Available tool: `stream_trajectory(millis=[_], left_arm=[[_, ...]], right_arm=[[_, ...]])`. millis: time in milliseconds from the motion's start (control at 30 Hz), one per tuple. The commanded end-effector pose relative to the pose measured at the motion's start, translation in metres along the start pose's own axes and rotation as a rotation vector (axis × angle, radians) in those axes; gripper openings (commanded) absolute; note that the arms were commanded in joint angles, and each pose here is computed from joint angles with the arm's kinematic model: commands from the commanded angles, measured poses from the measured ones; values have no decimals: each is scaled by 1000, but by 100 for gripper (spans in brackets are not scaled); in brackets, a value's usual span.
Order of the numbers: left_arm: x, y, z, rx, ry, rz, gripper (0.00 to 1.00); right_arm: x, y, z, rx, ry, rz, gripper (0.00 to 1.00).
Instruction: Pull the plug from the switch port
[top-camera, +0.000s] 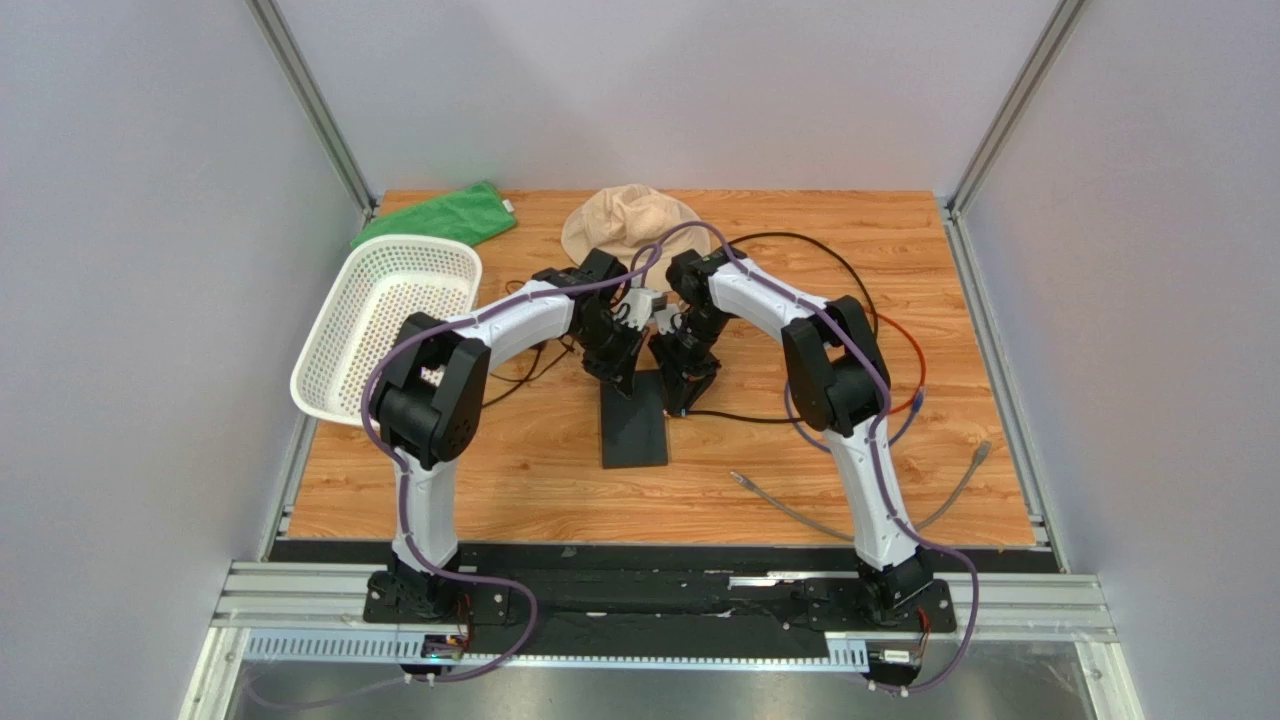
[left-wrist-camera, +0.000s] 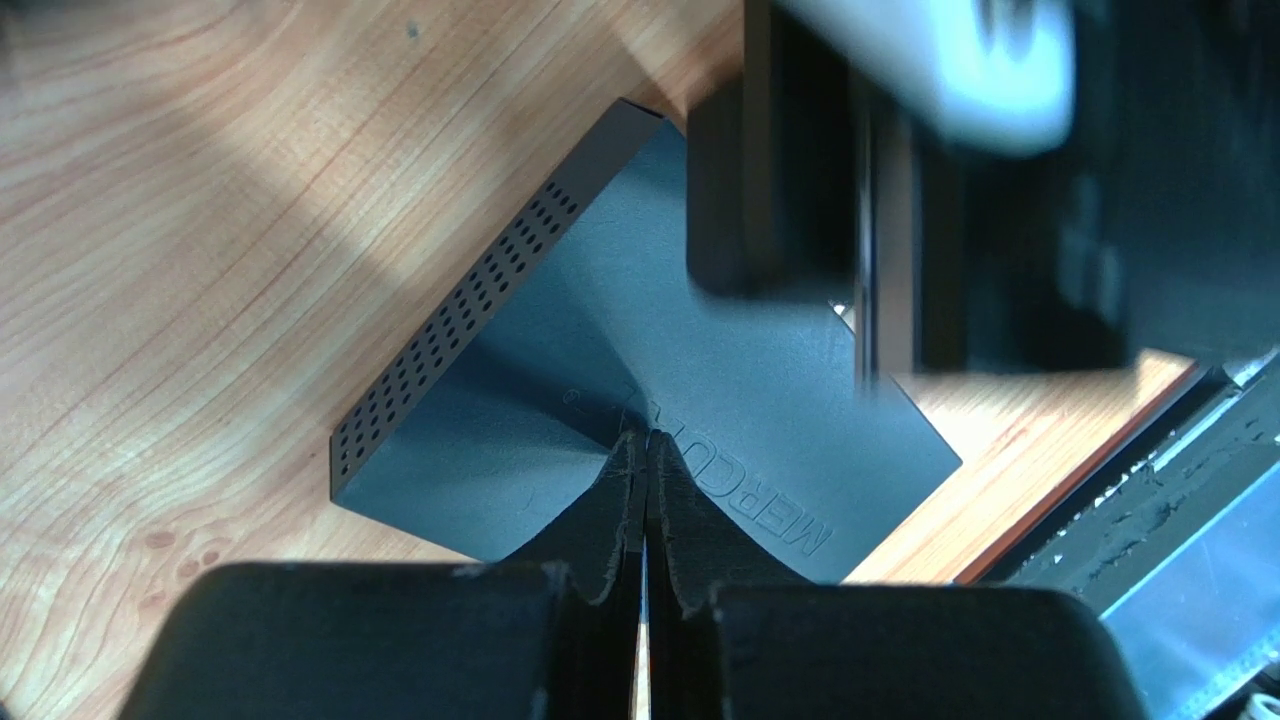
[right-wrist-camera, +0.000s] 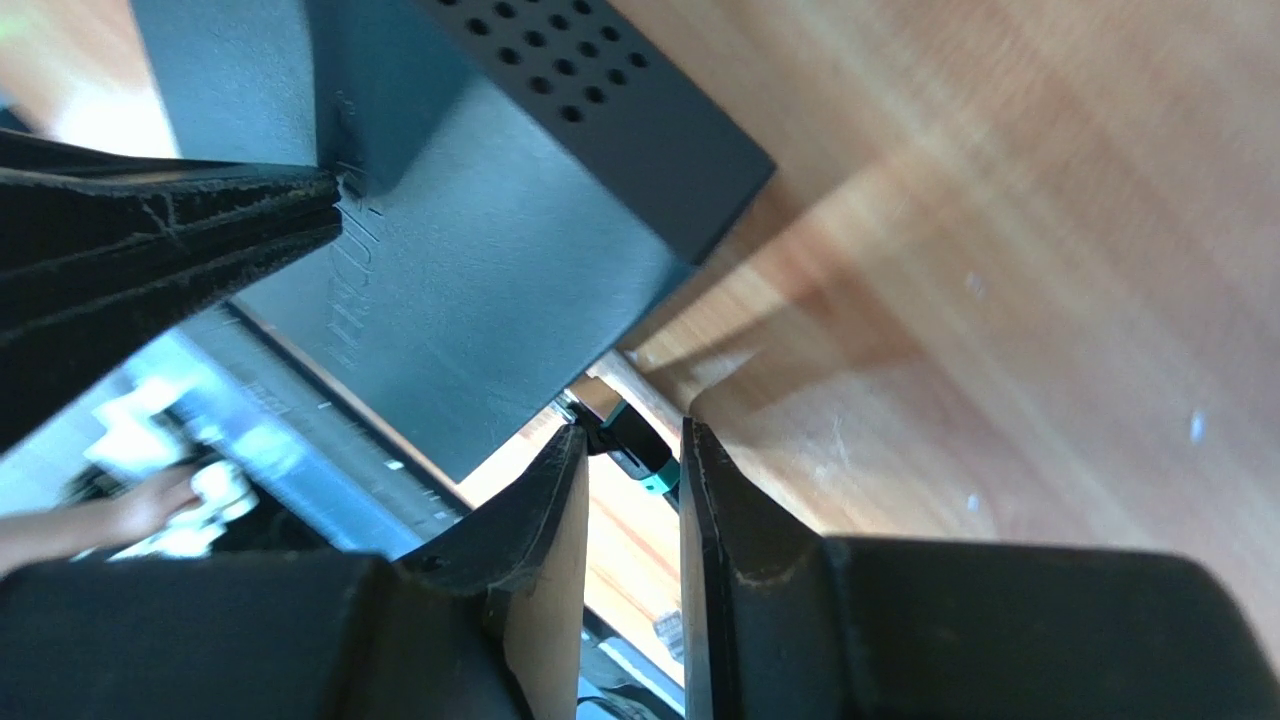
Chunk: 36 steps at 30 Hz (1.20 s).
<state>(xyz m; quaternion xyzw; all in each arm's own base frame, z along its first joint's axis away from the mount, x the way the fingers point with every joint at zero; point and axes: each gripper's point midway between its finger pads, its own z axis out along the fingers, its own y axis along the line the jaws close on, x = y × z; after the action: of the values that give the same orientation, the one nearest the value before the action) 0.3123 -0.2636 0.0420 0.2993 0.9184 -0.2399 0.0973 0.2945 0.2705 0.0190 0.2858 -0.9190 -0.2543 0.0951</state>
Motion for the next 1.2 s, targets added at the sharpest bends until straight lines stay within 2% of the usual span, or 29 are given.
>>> stream_trajectory(millis=[0,267,467,533,733,867,1000,1100,1167], left_arm=[[18,35,14,-148,55,7,0],[19,41,15,-194,59,9,0],[25,47,16,-270,71,30,0],[27,50,18,-280,83,28,0],[26,49,18,-276,86,27,0],[10,29,-7,-223,-9,52,0],[-14,-36,-60,-14,-247,198,0],[-18,-62,-74,26,-319,292,0],[-19,-71,-73,39,-308,317,0]], right_arm=[[57,-89,28,475,245,30,0],[77,-101,20,562,288,68,0],[101,-109,3,531,295,163,0],[114,-103,0,454,328,185,0],[121,-106,-16,457,358,139,0],[121,-104,-13,416,363,167,0],[112,-93,-10,346,340,172,0],[102,-90,-11,330,313,165,0],[98,-91,-15,350,295,155,0]])
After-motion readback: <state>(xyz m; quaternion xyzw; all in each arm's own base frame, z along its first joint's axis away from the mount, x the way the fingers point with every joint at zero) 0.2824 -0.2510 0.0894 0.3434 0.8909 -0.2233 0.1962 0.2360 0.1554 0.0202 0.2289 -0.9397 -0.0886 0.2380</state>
